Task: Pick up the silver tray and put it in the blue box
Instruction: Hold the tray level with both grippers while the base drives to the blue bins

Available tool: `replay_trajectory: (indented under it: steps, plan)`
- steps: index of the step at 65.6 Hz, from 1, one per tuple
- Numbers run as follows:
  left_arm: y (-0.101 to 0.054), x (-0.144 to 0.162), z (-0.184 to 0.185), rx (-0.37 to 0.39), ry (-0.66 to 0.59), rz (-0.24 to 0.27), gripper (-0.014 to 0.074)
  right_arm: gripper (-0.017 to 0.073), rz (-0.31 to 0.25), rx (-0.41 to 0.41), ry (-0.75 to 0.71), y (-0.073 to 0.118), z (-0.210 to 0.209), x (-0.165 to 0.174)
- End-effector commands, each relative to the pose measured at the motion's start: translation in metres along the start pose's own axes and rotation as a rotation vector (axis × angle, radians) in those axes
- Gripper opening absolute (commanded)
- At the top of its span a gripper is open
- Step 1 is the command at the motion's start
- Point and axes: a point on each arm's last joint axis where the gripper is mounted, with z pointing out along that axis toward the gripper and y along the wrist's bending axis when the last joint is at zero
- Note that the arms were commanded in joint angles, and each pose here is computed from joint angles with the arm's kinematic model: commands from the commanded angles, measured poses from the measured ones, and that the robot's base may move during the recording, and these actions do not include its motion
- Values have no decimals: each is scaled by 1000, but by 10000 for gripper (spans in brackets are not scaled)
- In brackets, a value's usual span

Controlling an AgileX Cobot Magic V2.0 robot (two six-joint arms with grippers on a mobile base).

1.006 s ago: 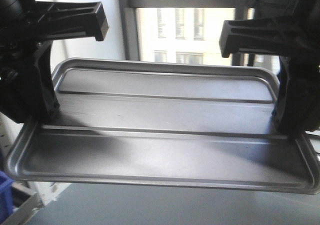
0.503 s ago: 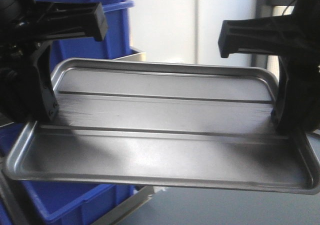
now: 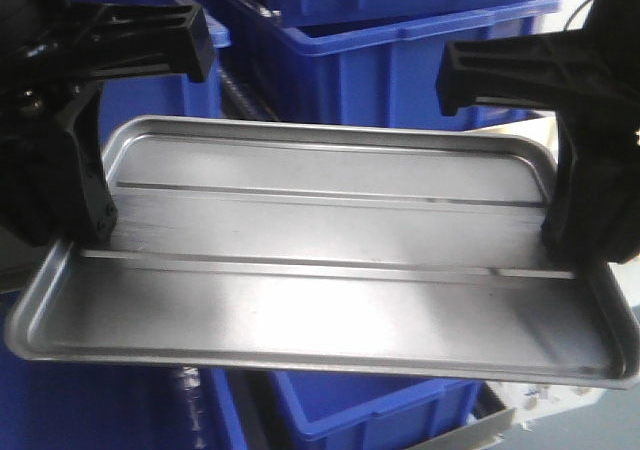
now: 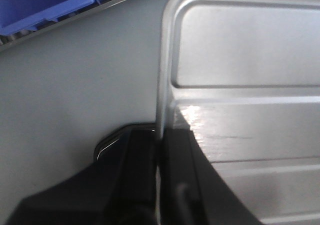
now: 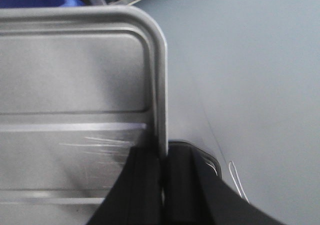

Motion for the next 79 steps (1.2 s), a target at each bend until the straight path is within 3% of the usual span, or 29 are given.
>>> replay_trajectory:
  steps: [1, 79]
  plan:
    - [-2, -5, -15, 38, -54, 4, -15, 69, -18, -29, -66, 1, -10, -8]
    - [-2, -5, -15, 38, -54, 4, -15, 69, -18, -29, -66, 1, -10, -8]
